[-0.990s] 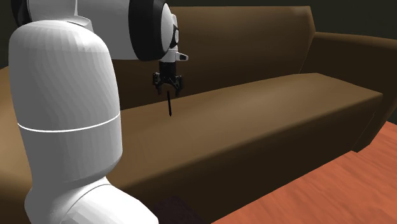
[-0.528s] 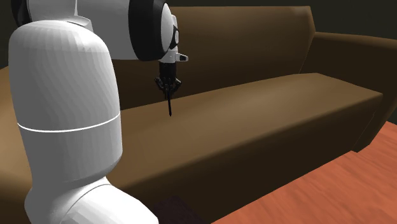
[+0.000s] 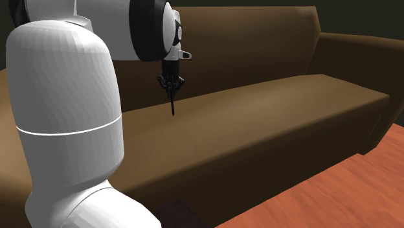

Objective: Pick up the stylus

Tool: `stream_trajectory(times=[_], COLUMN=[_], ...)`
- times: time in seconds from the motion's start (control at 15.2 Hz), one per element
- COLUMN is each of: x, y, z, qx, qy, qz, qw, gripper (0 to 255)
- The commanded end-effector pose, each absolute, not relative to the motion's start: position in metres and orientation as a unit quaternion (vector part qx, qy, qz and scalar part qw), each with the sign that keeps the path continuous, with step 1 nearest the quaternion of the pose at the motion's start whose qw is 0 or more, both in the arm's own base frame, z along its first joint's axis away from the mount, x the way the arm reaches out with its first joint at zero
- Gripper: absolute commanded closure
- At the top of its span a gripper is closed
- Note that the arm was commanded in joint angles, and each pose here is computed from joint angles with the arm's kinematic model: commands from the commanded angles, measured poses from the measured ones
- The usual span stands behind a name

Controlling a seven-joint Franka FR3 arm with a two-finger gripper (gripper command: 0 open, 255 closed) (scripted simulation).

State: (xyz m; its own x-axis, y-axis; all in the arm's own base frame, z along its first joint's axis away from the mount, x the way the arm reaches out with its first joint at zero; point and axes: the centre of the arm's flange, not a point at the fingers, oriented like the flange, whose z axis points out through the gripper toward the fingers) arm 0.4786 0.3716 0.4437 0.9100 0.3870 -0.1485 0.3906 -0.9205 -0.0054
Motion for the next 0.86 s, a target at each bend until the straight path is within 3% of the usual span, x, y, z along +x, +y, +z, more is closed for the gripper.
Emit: stream_trajectory(times=[0.0, 0.79], x=[0.478, 0.478], y=[0.372, 0.372], z=[0.454, 0.508], qx=[0.977, 0.977], qy=[0.199, 0.199], qz=[-0.074, -0.074], qw=[0.012, 0.012], gripper=[255, 255])
